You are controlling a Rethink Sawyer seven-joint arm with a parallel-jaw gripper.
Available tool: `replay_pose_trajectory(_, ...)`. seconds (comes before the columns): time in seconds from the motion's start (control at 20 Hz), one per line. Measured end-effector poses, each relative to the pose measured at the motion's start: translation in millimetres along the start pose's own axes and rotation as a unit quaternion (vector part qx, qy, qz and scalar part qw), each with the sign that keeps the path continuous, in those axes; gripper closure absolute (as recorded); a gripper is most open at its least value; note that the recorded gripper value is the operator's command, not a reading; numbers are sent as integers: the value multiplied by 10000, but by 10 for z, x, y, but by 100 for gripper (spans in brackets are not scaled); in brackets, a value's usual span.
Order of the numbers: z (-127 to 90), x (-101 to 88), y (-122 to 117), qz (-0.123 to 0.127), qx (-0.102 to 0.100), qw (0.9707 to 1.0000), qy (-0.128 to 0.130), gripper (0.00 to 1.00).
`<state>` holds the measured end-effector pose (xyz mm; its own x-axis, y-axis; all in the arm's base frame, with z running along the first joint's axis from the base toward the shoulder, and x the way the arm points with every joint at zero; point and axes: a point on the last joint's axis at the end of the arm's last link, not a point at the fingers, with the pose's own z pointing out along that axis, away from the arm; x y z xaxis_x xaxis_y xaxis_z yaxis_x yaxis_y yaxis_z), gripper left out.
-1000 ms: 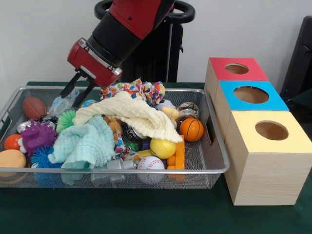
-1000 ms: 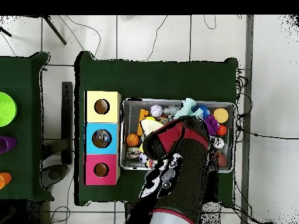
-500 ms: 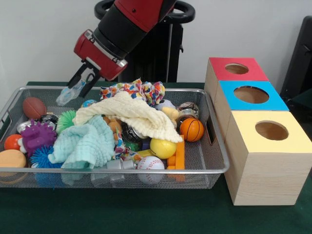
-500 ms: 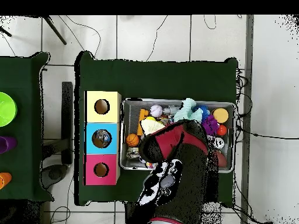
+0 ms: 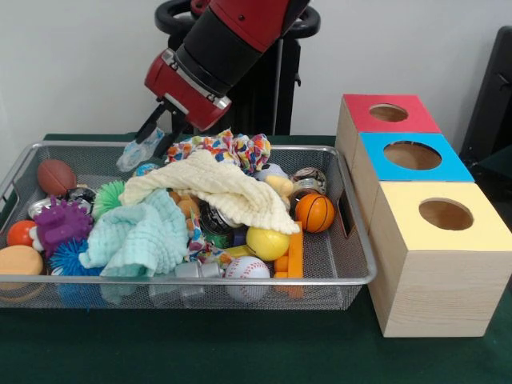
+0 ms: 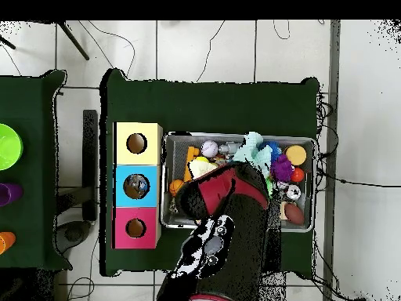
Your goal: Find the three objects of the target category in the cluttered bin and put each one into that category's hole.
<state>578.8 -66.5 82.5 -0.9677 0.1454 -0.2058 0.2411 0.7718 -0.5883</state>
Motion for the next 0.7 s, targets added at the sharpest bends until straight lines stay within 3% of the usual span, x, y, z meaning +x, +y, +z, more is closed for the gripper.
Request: replay_pose_trajectory(0.7, -242, 75, 231, 22, -100, 9999, 106, 100)
